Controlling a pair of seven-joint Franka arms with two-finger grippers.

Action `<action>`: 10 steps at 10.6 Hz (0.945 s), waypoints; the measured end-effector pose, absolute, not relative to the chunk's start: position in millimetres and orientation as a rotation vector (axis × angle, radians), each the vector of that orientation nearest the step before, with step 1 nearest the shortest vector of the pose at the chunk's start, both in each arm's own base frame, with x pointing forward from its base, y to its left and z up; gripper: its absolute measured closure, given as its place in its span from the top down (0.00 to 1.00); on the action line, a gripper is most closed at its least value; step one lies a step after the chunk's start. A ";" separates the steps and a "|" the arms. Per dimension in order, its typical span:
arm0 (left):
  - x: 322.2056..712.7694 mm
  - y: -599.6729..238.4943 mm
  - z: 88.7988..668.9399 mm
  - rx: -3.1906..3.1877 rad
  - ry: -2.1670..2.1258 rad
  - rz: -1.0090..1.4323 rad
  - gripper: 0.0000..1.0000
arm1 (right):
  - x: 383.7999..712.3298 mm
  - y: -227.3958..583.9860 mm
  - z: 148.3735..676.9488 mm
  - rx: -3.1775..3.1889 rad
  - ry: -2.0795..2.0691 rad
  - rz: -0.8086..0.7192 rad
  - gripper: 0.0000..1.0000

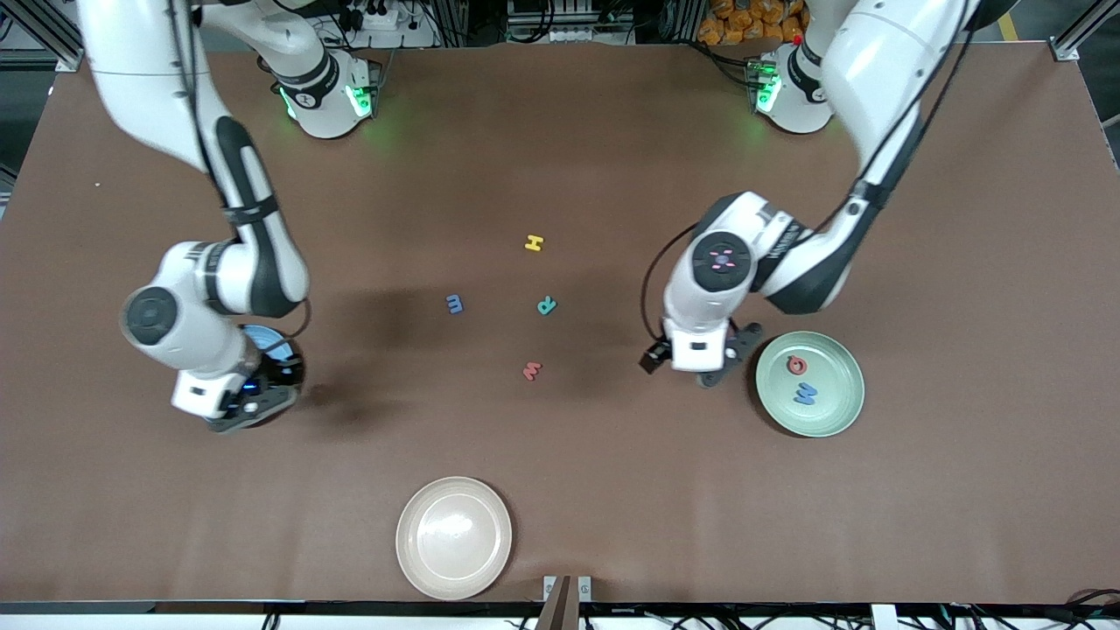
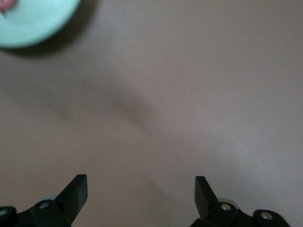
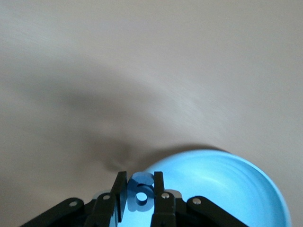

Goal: Sort upper and lower case letters into plates
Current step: 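Carry the 6 to the blue plate while the left gripper reaches the R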

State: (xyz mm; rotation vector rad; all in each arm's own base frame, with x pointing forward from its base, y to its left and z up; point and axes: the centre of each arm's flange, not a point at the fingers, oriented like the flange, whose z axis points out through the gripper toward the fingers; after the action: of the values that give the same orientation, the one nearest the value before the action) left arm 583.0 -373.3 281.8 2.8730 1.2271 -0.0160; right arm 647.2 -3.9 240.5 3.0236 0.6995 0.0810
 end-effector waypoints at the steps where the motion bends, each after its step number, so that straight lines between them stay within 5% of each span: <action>1: 579.9 -390.3 276.0 2.852 1.259 -0.027 1.00 | 646.3 -28.0 240.6 3.026 0.676 0.076 0.27; 3: 570.4 -418.6 265.2 2.833 1.288 -0.047 1.00 | 641.3 -68.3 238.8 3.042 0.605 0.053 0.33; 8: 515.4 -484.8 228.2 2.930 1.149 -0.064 1.00 | 633.1 -78.1 232.3 3.076 0.586 -0.036 1.00; 10: 500.9 -502.2 213.4 2.961 1.110 -0.034 1.00 | 635.0 -68.3 232.8 3.075 0.609 -0.034 1.00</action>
State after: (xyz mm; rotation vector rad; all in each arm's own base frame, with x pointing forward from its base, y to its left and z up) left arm 500.9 -502.2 213.4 2.9608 1.1101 -0.0338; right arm 635.0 -68.3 232.8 3.0753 0.6085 -0.0337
